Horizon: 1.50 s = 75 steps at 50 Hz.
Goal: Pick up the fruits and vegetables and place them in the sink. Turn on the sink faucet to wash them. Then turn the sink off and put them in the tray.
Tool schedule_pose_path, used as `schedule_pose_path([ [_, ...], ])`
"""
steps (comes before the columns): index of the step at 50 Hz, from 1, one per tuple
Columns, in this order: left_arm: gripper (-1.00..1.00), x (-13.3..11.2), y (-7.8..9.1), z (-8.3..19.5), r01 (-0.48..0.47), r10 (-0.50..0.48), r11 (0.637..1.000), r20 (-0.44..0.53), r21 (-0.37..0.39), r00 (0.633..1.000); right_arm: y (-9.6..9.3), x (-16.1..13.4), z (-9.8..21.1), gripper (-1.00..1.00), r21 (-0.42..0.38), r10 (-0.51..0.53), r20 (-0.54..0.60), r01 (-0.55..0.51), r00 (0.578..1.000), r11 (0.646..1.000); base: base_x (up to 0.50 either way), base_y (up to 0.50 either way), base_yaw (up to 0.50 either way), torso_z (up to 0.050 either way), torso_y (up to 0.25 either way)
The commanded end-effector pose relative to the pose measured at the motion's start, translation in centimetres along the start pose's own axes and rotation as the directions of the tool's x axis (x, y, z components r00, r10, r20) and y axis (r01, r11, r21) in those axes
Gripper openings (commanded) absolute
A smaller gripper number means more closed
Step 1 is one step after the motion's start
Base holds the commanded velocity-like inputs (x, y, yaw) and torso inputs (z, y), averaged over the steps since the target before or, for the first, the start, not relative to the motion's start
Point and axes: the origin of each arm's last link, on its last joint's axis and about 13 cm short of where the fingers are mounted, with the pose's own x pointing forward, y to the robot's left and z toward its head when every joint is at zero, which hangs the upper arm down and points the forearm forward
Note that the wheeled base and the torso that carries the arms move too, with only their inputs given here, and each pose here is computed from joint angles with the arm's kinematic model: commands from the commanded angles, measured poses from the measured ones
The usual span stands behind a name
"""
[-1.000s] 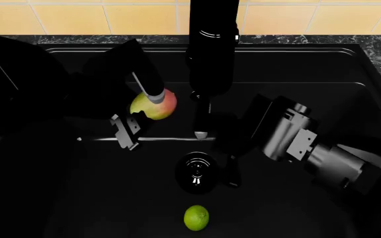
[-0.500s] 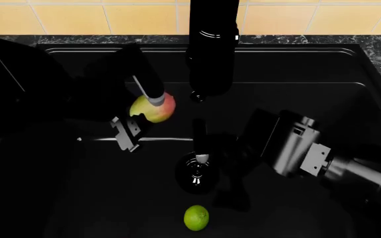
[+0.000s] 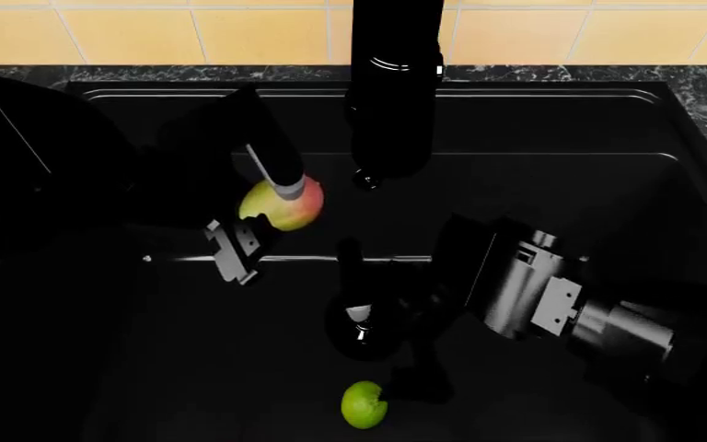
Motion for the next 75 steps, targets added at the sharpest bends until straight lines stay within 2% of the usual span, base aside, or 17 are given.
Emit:
schedule_pose_path([
  [1, -1.0, -0.1, 0.2, 0.3, -0.016, 0.016, 1.0, 0.01, 0.001, 1.0, -0.2, 1.2, 0.0, 1.0, -0.007, 0.038, -0.004, -0.038, 0.999, 0.999, 0.0, 0.0, 0.0, 0.0, 0.0],
  [21, -1.0, 0.0, -0.3, 0.4, -0.016, 0.016, 0.996, -0.002, 0.089, 1.0, -0.4, 2.4, -0.4, 1.0, 0.006, 0.058, 0.003, -0.058, 0.998, 0.998, 0.0, 0.0, 0.0, 0.0, -0.005],
  [27, -1.0, -0.2, -0.3, 0.4, -0.017, 0.016, 0.996, 0.003, 0.091, 1.0, -0.4, 2.5, -0.4, 1.0, 0.008, 0.057, 0.004, -0.057, 0.998, 0.998, 0.0, 0.0, 0.0, 0.0, -0.2],
  [46, -1.0, -0.2, -0.3, 0.3, -0.014, 0.013, 0.995, 0.011, 0.095, 1.0, -0.8, 3.5, -0.1, 1.0, 0.001, 0.084, 0.004, -0.084, 0.996, 0.996, 0.0, 0.0, 0.0, 0.0, 0.0],
  [52, -1.0, -0.2, -0.3, 0.2, -0.012, 0.011, 0.995, 0.007, 0.097, 1.0, -0.8, 3.8, -0.1, 1.0, 0.003, 0.093, 0.002, -0.093, 0.996, 0.996, 0.03, 0.0, 0.0, 0.0, -0.211],
  [60, -1.0, -0.4, -0.3, 0.3, -0.008, 0.006, 0.996, 0.019, 0.093, 1.0, -0.8, 4.2, -0.5, 1.0, 0.027, 0.116, -0.036, -0.115, 0.993, 0.993, 0.13, 0.0, -0.01, 0.0, -0.011],
  [61, -1.0, -0.5, -0.3, 0.3, -0.009, 0.007, 0.996, 0.02, 0.092, 1.0, -0.8, 4.2, -0.5, -1.0, 0.03, 0.115, -0.037, -0.114, 0.993, 0.993, 0.13, 0.01, -0.01, 0.0, -0.015],
  [75, -1.0, -0.4, -0.3, 0.3, -0.003, 0.001, 0.996, 0.018, 0.088, 1.0, -0.4, 2.0, -0.5, -1.0, 0.042, 0.06, -0.054, -0.058, 0.997, 0.997, 0.13, 0.01, -0.01, 0.0, -0.015],
])
